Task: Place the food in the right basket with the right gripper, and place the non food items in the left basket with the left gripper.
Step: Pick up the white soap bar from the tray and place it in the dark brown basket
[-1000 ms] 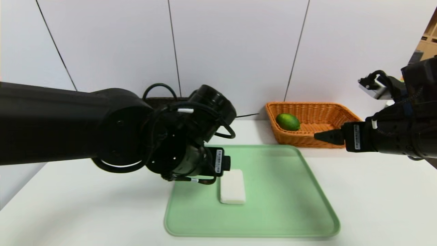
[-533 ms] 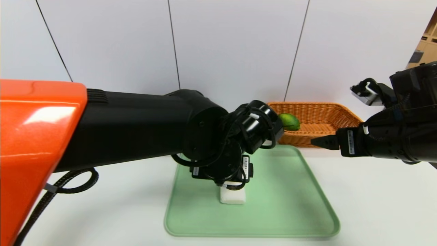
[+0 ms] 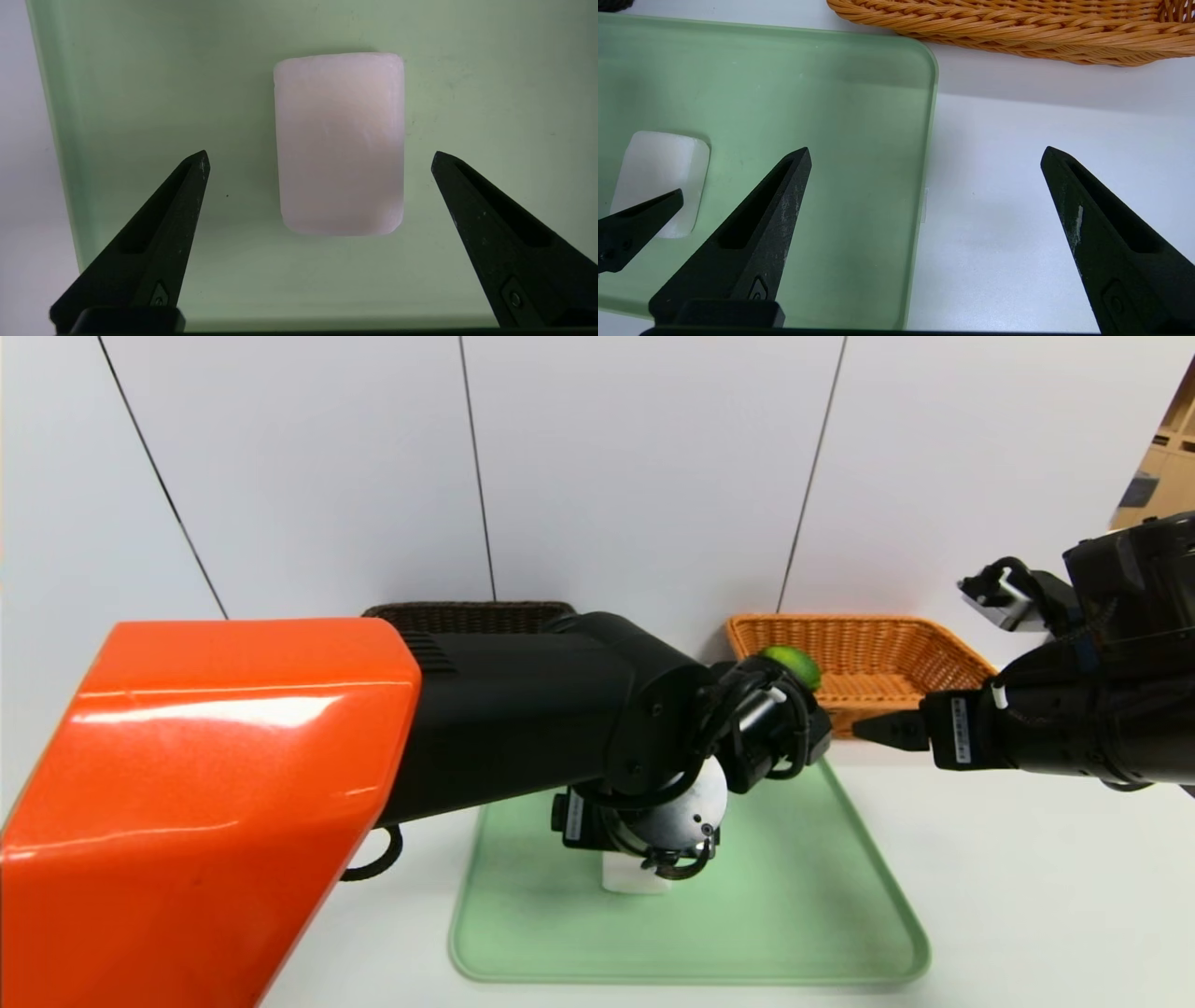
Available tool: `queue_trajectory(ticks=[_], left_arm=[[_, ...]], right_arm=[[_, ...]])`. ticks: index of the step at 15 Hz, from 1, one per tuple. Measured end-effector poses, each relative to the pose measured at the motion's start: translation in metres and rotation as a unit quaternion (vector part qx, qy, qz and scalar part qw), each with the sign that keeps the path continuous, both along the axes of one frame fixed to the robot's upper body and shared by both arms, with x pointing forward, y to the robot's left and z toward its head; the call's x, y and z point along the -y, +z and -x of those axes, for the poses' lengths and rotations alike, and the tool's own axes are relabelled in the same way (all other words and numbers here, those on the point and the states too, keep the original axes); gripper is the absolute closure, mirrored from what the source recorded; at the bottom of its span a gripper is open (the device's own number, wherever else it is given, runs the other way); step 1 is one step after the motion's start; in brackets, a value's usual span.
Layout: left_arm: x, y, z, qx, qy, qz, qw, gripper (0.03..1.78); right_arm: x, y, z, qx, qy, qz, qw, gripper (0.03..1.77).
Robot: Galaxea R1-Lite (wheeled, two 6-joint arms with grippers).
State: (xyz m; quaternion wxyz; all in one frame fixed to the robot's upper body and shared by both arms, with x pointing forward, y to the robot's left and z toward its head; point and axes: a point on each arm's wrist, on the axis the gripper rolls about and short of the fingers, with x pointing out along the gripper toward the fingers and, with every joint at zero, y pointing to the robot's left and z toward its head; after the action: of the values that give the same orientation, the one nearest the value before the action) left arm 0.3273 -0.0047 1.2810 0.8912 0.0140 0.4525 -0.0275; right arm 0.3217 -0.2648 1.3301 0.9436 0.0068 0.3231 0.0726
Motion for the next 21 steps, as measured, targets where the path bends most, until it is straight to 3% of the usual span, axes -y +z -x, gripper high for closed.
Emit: queue_trajectory(ticks=[21], left_arm=[[0.011, -0.025, -0.006, -0.018, 0.004, -0.006, 0.9998, 0.12]], right_arm=[[-0.004, -0.005, -0.006, 0.008, 0.004, -0.002, 1.0000, 0.11]])
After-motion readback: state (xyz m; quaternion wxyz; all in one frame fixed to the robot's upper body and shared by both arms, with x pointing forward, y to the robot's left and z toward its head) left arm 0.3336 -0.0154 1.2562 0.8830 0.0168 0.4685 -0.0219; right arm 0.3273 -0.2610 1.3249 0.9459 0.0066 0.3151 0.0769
